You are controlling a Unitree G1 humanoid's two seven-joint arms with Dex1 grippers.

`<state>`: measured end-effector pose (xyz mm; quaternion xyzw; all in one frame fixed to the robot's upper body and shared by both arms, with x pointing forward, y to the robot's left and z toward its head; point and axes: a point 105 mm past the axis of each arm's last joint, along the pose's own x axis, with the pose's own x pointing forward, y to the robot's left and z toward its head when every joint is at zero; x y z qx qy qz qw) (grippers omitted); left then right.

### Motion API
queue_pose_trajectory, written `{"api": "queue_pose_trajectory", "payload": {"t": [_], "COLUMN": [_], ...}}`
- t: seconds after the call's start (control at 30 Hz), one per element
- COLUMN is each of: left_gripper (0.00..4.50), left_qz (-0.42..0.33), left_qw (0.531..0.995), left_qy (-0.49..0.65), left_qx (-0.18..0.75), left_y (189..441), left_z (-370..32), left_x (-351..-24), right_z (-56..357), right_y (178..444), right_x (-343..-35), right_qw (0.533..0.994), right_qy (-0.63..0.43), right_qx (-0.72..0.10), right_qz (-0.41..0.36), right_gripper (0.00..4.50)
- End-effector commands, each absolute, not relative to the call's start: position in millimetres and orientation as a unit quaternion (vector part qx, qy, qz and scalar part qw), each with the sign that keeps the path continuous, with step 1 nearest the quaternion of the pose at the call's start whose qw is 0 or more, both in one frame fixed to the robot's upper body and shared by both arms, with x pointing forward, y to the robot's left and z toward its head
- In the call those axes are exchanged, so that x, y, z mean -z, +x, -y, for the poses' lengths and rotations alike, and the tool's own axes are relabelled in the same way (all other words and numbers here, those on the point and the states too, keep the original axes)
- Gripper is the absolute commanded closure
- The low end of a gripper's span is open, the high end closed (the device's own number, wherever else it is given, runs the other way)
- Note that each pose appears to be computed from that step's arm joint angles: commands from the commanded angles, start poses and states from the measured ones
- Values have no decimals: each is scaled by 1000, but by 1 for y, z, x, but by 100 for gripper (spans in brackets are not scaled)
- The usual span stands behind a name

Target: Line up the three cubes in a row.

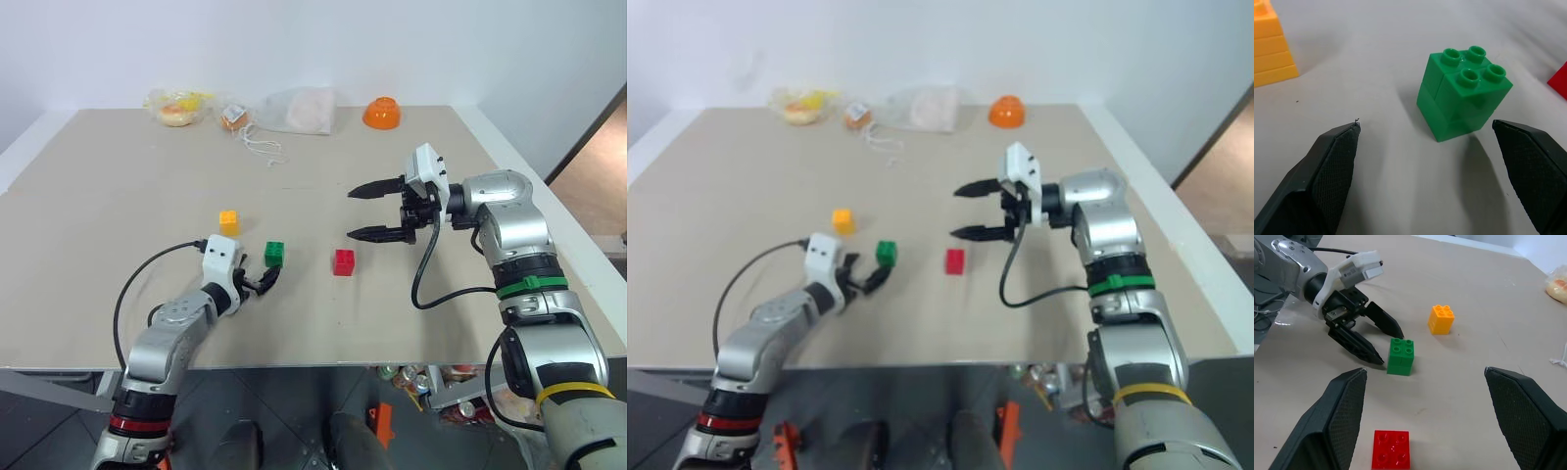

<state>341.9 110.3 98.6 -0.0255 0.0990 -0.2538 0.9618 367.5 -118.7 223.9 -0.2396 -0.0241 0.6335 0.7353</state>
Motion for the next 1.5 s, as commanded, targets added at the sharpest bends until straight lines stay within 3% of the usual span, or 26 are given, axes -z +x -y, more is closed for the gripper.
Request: {"api": "queue_pose_trajectory", "payload": {"t": [0.03, 0.57, 1.1, 1.13, 1.4, 1.5], "left_gripper": [0, 0, 0, 54, 317, 318], "left_qz": [-94, -93, -115, -114, -106, -102], "left_qw": [955, 948, 962, 962, 963, 963], "left_qy": [-19, 25, 35, 38, 42, 53], "left_qx": [279, 302, 246, 246, 245, 242], "left_y": [341, 341, 357, 358, 360, 362], "left_z": [-93, -75, -89, -89, -89, -94], "left_x": [-105, -120, -111, -111, -117, -119], "right_z": [115, 110, 114, 114, 115, 114], "right_y": [364, 368, 371, 371, 372, 373], "right_x": [-238, -236, -232, -231, -229, -229], "right_qw": [730, 728, 736, 736, 738, 738], "right_qy": [-250, -249, -249, -250, -249, -249], "right_qx": [-634, -636, -628, -627, -625, -625], "right_qz": [52, 54, 49, 49, 46, 46], "right_gripper": [51, 51, 51, 40, 40, 40]}}
